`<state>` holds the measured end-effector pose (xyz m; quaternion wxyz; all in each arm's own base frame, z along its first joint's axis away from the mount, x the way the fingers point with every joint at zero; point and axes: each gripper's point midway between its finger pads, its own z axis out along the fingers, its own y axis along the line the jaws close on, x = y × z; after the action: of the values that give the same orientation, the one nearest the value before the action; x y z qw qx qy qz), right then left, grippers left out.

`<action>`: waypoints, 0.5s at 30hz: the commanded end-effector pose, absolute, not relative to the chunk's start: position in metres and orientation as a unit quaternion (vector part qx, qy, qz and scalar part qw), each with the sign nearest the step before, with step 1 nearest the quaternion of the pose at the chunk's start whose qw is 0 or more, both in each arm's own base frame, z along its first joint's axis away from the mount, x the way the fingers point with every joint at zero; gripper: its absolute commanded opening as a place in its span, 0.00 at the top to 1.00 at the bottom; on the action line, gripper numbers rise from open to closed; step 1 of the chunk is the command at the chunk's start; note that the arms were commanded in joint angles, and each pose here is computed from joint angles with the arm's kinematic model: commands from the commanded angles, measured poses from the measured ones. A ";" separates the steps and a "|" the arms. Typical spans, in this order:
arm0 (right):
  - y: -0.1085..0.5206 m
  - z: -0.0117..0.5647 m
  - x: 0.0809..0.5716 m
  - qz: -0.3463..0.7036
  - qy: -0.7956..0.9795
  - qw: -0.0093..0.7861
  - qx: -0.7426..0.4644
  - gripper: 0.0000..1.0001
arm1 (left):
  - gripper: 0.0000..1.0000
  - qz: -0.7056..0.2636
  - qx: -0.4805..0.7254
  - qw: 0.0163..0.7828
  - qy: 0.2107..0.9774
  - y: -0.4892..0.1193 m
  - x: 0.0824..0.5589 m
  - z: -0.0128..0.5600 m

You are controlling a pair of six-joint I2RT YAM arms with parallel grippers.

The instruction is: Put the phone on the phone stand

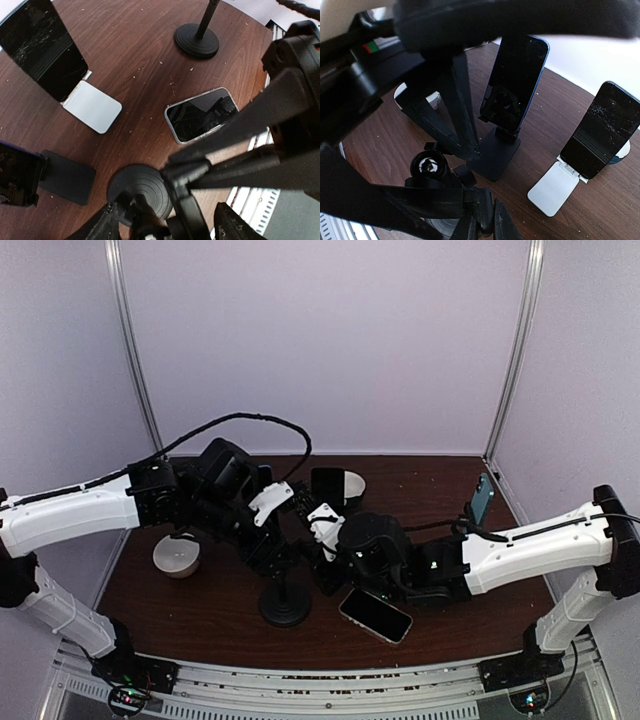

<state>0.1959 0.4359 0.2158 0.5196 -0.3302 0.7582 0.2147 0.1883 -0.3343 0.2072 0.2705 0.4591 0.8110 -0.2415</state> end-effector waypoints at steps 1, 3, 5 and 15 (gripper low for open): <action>0.445 0.234 0.185 0.253 0.737 0.530 -0.335 1.00 | 0.32 -0.222 0.486 0.273 0.800 -0.343 0.196 0.191; 0.443 0.236 0.185 0.258 0.737 0.531 -0.329 1.00 | 0.40 -0.221 0.490 0.273 0.798 -0.342 0.195 0.187; 0.438 0.238 0.188 0.262 0.740 0.533 -0.317 1.00 | 0.58 -0.215 0.492 0.275 0.798 -0.337 0.194 0.185; 0.403 0.232 0.217 0.223 0.764 0.542 -0.268 1.00 | 0.89 -0.231 0.535 0.210 0.785 -0.333 0.170 0.151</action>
<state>0.2040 0.4233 0.2156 0.5246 -0.3024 0.7629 0.2268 0.1902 -0.3555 0.2131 0.3061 0.4894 0.7709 -0.2694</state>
